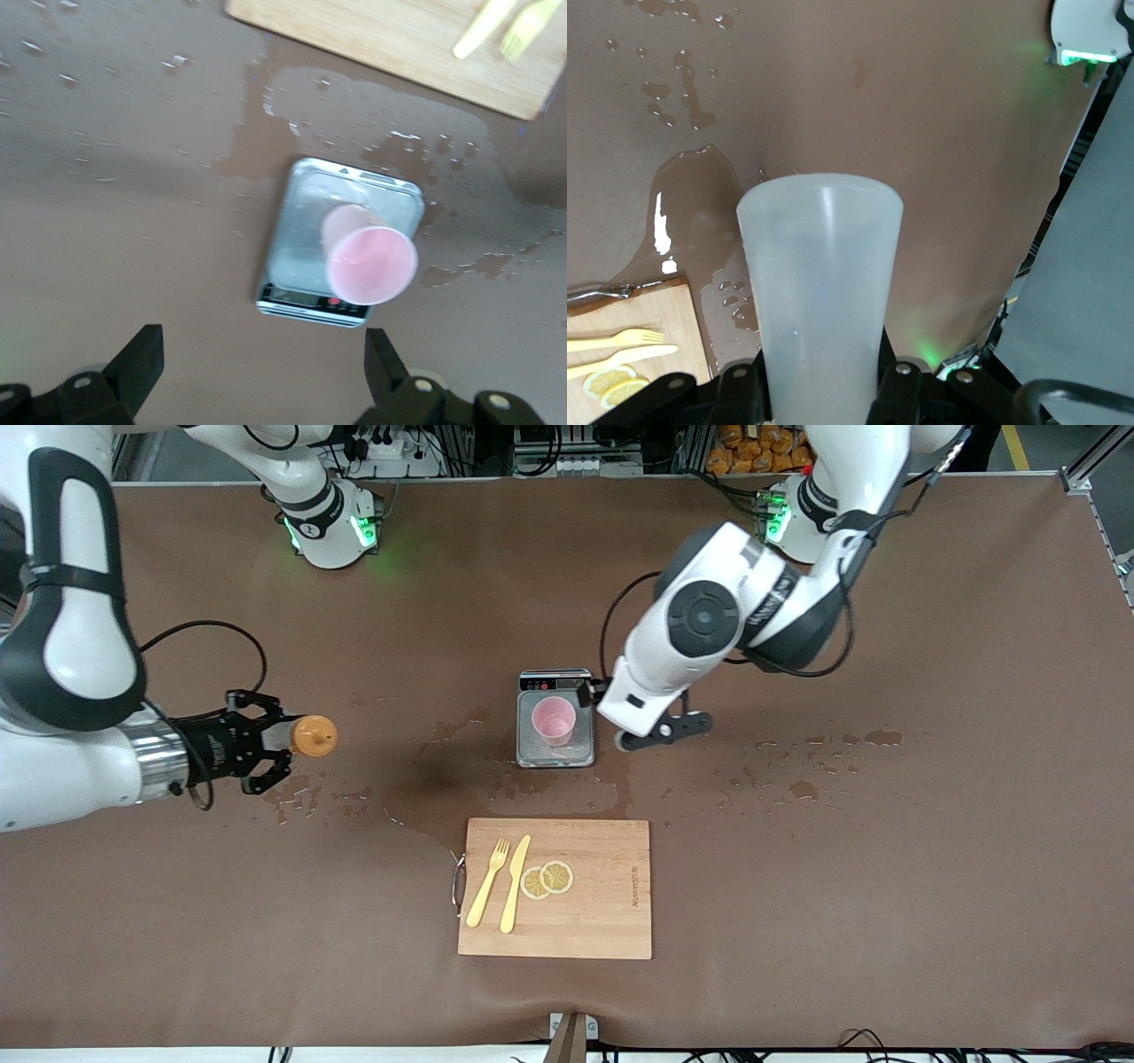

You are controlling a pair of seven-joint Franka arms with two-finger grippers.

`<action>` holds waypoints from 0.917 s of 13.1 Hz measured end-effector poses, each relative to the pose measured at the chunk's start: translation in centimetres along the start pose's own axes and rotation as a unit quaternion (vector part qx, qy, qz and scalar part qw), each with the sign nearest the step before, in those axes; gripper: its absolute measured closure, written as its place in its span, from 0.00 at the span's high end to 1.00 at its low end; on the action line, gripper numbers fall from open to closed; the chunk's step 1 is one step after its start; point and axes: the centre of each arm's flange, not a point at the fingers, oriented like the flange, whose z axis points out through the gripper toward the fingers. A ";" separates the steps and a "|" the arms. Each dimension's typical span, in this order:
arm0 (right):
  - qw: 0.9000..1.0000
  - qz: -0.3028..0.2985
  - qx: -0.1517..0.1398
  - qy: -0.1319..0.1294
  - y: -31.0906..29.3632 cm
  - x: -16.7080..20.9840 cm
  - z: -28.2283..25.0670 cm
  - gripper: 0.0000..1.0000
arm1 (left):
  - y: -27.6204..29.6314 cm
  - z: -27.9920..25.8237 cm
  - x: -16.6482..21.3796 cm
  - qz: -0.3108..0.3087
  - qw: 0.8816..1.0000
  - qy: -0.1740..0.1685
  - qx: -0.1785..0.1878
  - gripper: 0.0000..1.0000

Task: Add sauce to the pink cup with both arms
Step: 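Grasp and lift the cup with the left gripper while the right gripper lowers the bottle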

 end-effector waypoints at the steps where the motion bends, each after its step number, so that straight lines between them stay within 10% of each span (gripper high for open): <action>1: 1.000 -0.019 0.001 -0.014 0.0 1.4 -0.3 0.41 | 1.1 1.7 -0.7 0.000 1.000 0.004 0.002 1.00; 12: 0.957 -0.170 0.032 -0.234 -1.1 23.5 0.8 0.41 | 3.7 12.6 -1.7 -0.008 0.998 0.038 0.052 1.00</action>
